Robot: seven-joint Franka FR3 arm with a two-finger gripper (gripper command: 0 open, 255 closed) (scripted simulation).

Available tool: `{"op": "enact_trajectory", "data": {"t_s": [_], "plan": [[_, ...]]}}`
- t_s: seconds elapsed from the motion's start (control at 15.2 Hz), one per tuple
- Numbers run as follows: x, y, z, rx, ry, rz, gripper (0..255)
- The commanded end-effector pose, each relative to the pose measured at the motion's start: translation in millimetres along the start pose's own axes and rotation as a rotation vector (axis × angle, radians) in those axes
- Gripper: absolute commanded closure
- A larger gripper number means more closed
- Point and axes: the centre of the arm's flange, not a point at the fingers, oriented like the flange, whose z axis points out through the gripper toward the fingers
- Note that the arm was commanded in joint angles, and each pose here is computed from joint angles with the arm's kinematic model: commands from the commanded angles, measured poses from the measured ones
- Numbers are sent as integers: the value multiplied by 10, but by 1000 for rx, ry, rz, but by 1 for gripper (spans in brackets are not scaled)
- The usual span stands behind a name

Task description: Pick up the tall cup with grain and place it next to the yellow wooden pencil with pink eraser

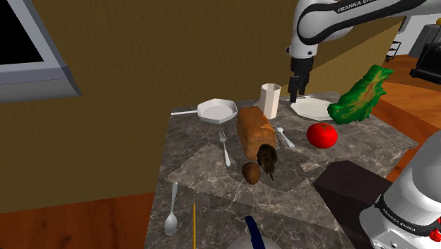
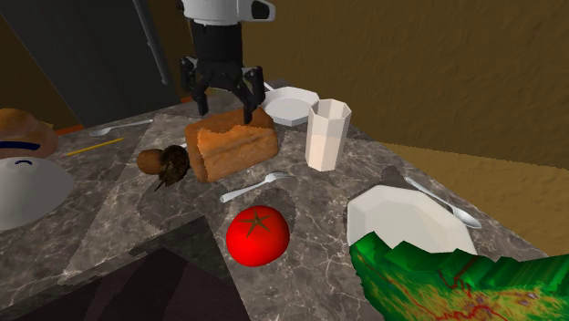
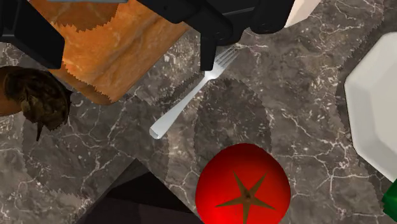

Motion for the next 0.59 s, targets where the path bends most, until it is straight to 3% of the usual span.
{"op": "enact_trajectory", "data": {"t_s": [0.0,0.53], "plan": [[190,155,67,-3,13,-1,0],[986,716,210,-13,64,-4,0]]}}
